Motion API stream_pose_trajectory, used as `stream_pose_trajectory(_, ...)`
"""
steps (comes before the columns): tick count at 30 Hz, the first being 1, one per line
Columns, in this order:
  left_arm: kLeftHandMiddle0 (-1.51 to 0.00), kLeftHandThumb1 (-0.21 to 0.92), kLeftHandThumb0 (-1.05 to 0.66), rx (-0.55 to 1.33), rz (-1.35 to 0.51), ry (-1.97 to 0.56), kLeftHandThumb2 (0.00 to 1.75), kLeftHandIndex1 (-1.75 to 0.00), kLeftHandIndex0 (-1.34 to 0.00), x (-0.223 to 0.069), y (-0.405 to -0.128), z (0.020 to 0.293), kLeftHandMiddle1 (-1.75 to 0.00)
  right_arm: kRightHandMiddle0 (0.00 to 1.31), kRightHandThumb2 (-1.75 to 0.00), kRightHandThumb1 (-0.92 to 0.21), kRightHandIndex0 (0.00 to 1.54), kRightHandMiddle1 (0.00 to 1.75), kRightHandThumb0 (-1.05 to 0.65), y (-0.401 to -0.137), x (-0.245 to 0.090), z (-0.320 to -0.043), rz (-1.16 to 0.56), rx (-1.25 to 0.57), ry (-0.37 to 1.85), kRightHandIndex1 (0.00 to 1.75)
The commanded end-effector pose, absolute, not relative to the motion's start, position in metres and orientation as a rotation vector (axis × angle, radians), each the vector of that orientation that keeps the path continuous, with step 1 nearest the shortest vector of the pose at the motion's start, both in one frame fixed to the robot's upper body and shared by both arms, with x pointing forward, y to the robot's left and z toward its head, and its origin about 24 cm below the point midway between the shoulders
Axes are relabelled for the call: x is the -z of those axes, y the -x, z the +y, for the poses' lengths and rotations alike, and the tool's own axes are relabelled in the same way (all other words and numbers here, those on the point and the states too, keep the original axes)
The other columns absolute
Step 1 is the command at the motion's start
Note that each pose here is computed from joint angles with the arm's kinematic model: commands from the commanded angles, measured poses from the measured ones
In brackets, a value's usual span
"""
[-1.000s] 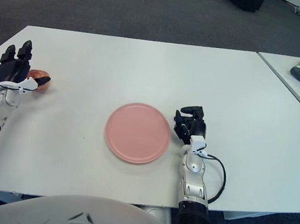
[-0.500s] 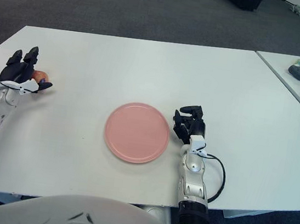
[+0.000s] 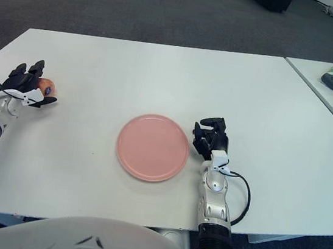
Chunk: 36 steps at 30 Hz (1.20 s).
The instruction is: Put the apple into the plate.
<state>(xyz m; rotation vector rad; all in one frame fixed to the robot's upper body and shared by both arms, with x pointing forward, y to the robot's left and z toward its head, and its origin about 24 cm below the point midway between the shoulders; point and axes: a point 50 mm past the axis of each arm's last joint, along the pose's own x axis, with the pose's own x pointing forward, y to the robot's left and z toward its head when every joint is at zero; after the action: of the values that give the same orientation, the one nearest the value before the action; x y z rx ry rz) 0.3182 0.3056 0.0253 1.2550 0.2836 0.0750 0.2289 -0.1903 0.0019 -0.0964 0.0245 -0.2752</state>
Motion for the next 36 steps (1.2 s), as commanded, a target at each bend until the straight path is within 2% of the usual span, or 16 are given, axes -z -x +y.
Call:
stream_pose_trajectory(1, 0.0, 0.64, -1.04, -0.05, 0.284, -1.232, 0.5, 0.0, 0.0, -0.027, -0.326, 0.296, 0.0, 0.22, -0.59, -0.87, 0.51, 1.75, -0.35, -0.228, -0.001, -0.192, 0.036, 0.288, 0.103, 1.23)
stream_pose_trajectory(14, 0.0, 0.64, -0.99, 0.009, 0.328, -1.188, 0.52, 0.0, 0.0, -0.02, -0.332, 0.281, 0.0, 0.22, -0.6, -0.87, 0.5, 1.75, -0.35, -0.227, -0.004, -0.192, 0.005, 0.294, 0.1, 1.22)
stream_pose_trajectory(30, 0.0, 0.7, -0.98, 0.096, 0.325, -1.248, 0.56, -0.03, -0.03, -0.015, -0.334, 0.268, 0.0, 0.21, -0.59, -0.88, 0.51, 1.75, -0.35, -0.225, -0.005, -0.194, -0.001, 0.293, 0.117, 1.23)
stream_pose_trajectory(36, 0.0, 0.75, -0.99, 0.124, 0.317, -1.268, 0.52, -0.16, 0.0, -0.015, -0.336, 0.262, 0.0, 0.22, -0.59, -0.87, 0.52, 1.75, -0.35, -0.224, -0.005, -0.194, 0.004, 0.292, 0.116, 1.24)
